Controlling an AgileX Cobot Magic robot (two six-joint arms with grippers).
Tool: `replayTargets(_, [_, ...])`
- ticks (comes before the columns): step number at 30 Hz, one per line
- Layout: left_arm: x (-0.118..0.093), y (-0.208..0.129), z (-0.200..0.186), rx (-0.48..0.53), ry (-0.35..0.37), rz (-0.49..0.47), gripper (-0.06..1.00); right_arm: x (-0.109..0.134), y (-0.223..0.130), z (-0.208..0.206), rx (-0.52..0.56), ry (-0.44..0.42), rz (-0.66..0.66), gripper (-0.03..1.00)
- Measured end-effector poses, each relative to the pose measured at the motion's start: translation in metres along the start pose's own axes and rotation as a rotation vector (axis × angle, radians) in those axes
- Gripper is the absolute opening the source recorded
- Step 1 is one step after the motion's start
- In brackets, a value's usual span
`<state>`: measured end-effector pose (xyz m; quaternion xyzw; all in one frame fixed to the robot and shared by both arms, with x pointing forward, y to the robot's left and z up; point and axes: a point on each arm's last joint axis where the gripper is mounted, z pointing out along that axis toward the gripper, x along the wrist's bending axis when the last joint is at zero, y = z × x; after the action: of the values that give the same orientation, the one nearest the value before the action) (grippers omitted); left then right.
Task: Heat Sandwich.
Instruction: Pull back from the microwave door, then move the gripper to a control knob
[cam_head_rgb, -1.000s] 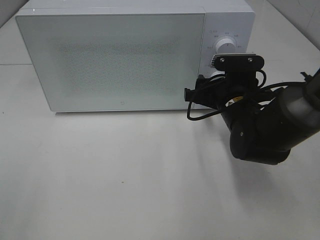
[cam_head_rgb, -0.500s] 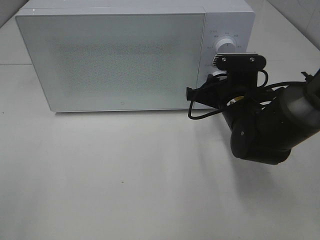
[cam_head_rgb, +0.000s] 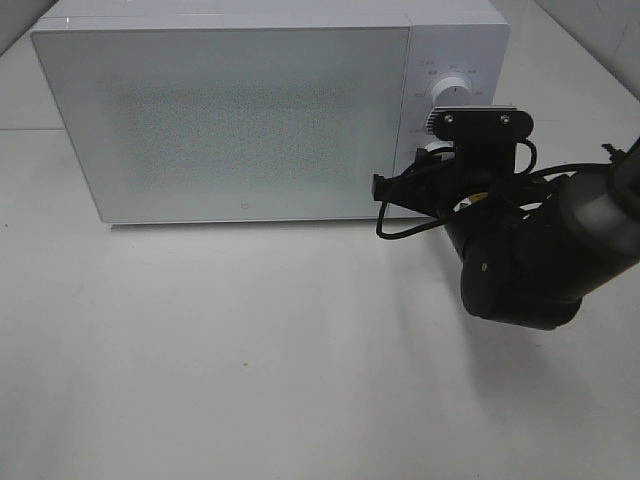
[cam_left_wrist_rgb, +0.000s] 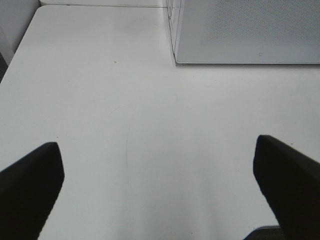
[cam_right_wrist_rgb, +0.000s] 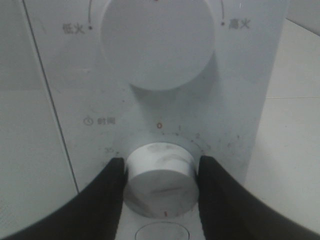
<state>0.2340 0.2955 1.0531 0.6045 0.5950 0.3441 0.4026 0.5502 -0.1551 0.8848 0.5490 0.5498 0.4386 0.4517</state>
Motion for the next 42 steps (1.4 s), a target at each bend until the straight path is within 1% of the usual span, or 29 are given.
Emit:
replayTargets(6, [0.0,0.0,0.0,0.0,0.0,0.0,0.97,0.0,0.0,0.0,0.0,0.0,0.007,0.43])
replayTargets(11, [0.0,0.0,0.0,0.0,0.0,0.0,0.97,0.0,-0.0002,0.0001,-0.001,0.0,0.085,0.43])
replayTargets(14, [0.0,0.0,0.0,0.0,0.0,0.0,0.97,0.0,-0.0002,0.0001,-0.001,0.0,0.2,0.43])
replayTargets(15, [0.0,0.0,0.0,0.0,0.0,0.0,0.97,0.0,-0.0002,0.0001,-0.001,0.0,0.2,0.43])
replayTargets(16, [0.0,0.0,0.0,0.0,0.0,0.0,0.97,0.0,-0.0002,0.0001,-0.001,0.0,0.235,0.43])
replayTargets(17, [0.0,0.0,0.0,0.0,0.0,0.0,0.97,0.0,-0.0002,0.0001,-0.001,0.0,0.299,0.43])
replayTargets(19, [0.0,0.0,0.0,0.0,0.0,0.0,0.97,-0.0001,-0.0001,0.0001,-0.002,-0.001,0.374,0.43])
replayTargets(20, [0.0,0.0,0.0,0.0,0.0,0.0,0.97,-0.0001,-0.0001,0.0001,-0.002,-0.001,0.374,0.43])
replayTargets(21, [0.0,0.0,0.0,0.0,0.0,0.0,0.97,-0.0002,-0.0001,0.0001,-0.002,-0.002,0.403,0.43])
replayTargets(22, [0.0,0.0,0.0,0.0,0.0,0.0,0.97,-0.0002,-0.0001,0.0001,-0.002,-0.002,0.483,0.43])
replayTargets(24, [0.0,0.0,0.0,0.0,0.0,0.0,0.97,-0.0003,0.0,0.0001,-0.003,-0.003,0.562,0.43])
replayTargets(25, [0.0,0.0,0.0,0.0,0.0,0.0,0.97,-0.0003,0.0,0.0001,-0.003,-0.003,0.562,0.43])
replayTargets(26, [0.0,0.0,0.0,0.0,0.0,0.0,0.97,-0.0004,0.0,0.0001,-0.004,-0.004,0.652,0.43])
replayTargets(29, [0.0,0.0,0.0,0.0,0.0,0.0,0.97,-0.0008,0.0,0.0002,-0.004,-0.005,0.781,0.43])
replayTargets(30, [0.0,0.0,0.0,0.0,0.0,0.0,0.97,-0.0008,0.0,0.0002,-0.004,-0.005,0.781,0.43])
replayTargets(31, [0.0,0.0,0.0,0.0,0.0,0.0,0.97,-0.0009,-0.0001,0.0002,-0.005,-0.006,0.869,0.43])
replayTargets(33, [0.0,0.0,0.0,0.0,0.0,0.0,0.97,-0.001,-0.0007,0.0003,-0.005,-0.007,0.942,0.43])
replayTargets(34, [0.0,0.0,0.0,0.0,0.0,0.0,0.97,-0.001,-0.0004,0.0003,-0.008,-0.007,0.971,0.43])
replayTargets(35, [0.0,0.0,0.0,0.0,0.0,0.0,0.97,-0.001,-0.0004,0.0003,-0.008,-0.007,0.971,0.43])
replayTargets(36, [0.0,0.0,0.0,0.0,0.0,0.0,0.97,-0.0014,-0.0004,0.0005,-0.009,-0.008,1.035,0.43])
replayTargets(39, [0.0,0.0,0.0,0.0,0.0,0.0,0.97,-0.0016,-0.0006,0.0003,-0.009,-0.008,1.118,0.43])
replayTargets(40, [0.0,0.0,0.0,0.0,0.0,0.0,0.97,-0.0016,-0.0006,0.0003,-0.009,-0.008,1.179,0.43])
replayTargets(42, [0.0,0.0,0.0,0.0,0.0,0.0,0.97,-0.0017,-0.0008,0.0001,-0.008,-0.009,1.202,0.43])
